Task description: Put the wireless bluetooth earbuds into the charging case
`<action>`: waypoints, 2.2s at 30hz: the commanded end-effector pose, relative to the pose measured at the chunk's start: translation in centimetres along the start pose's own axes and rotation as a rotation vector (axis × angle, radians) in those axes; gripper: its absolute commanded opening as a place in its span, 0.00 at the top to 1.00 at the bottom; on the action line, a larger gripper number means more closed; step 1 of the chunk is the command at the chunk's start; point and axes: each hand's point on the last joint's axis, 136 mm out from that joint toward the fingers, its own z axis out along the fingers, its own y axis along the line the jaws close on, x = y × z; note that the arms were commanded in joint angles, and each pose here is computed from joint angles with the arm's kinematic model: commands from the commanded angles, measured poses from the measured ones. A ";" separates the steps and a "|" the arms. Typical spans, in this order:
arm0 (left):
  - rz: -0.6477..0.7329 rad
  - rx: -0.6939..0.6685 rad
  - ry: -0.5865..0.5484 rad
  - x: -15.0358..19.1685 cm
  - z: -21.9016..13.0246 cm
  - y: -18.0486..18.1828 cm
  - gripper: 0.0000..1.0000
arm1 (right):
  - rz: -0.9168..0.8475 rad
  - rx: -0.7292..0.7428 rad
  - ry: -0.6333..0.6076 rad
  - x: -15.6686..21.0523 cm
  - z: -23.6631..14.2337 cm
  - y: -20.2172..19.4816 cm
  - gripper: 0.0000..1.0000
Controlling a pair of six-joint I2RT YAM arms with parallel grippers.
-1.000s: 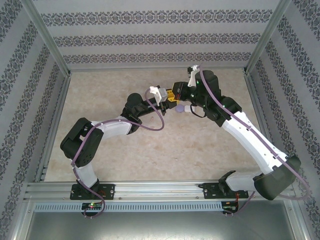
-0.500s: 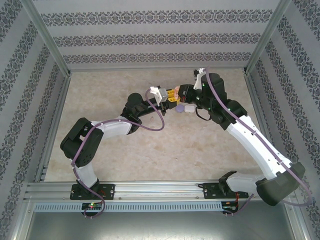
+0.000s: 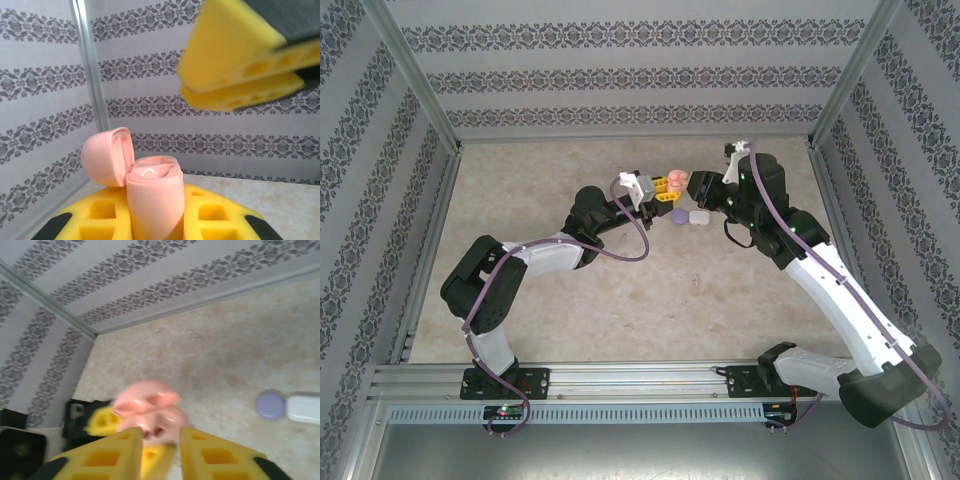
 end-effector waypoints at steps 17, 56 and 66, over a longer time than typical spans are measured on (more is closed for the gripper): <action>-0.109 -0.307 0.060 -1.4 -8.3 1.2 1.00 | 0.118 0.563 0.476 23.2 -4.2 -16.0 0.34; -0.051 -0.320 0.074 -3.0 -10.7 0.1 1.00 | 0.373 0.634 0.627 35.0 -4.4 -15.1 0.40; -0.057 -0.319 0.081 -2.6 -10.4 0.3 1.00 | 0.377 0.577 0.620 34.9 -2.1 -13.6 0.45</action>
